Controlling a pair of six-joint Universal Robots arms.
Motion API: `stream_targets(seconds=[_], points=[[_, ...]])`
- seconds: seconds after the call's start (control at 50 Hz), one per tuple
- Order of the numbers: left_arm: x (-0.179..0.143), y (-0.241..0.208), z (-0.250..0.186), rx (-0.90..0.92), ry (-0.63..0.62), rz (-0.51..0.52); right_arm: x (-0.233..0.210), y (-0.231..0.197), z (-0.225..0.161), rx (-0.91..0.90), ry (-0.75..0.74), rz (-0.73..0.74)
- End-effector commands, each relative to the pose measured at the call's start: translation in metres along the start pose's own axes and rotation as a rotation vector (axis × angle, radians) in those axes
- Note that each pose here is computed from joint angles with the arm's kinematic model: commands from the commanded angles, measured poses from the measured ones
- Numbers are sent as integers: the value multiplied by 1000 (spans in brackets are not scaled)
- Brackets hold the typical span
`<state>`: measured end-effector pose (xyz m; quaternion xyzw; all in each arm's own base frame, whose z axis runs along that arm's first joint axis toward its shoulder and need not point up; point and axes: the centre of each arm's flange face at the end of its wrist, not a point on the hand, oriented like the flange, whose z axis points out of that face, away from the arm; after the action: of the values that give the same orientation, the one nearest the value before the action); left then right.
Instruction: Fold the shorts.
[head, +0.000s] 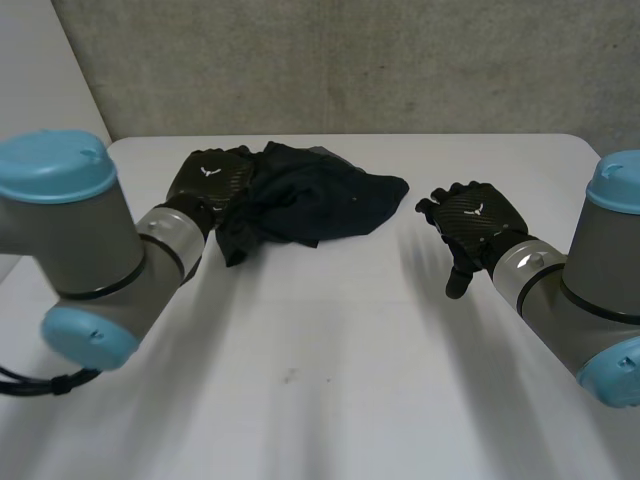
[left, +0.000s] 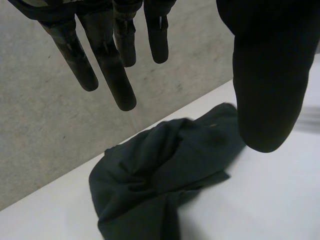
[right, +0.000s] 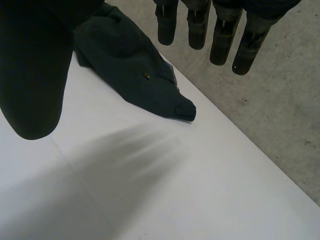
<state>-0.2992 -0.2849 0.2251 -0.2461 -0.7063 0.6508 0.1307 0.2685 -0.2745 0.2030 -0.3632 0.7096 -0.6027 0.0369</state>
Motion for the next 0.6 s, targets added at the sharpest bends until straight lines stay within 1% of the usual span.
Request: stream_targets(seconds=[0.02,0.16,0.32,0.48,0.6], points=[[-4,46,61,-21,-7,-2,1,1,1,2,4,-1],[-2,75,106,3,-6,21,0,4,2,-5,1,-2],[2,88,140,79,30,70,1,5,4,-8,4,-2],[8,103,153,98,41,74,0,9,6,-19,0,0],[15,101,153,111,50,74,1,9,6,-18,2,-1]])
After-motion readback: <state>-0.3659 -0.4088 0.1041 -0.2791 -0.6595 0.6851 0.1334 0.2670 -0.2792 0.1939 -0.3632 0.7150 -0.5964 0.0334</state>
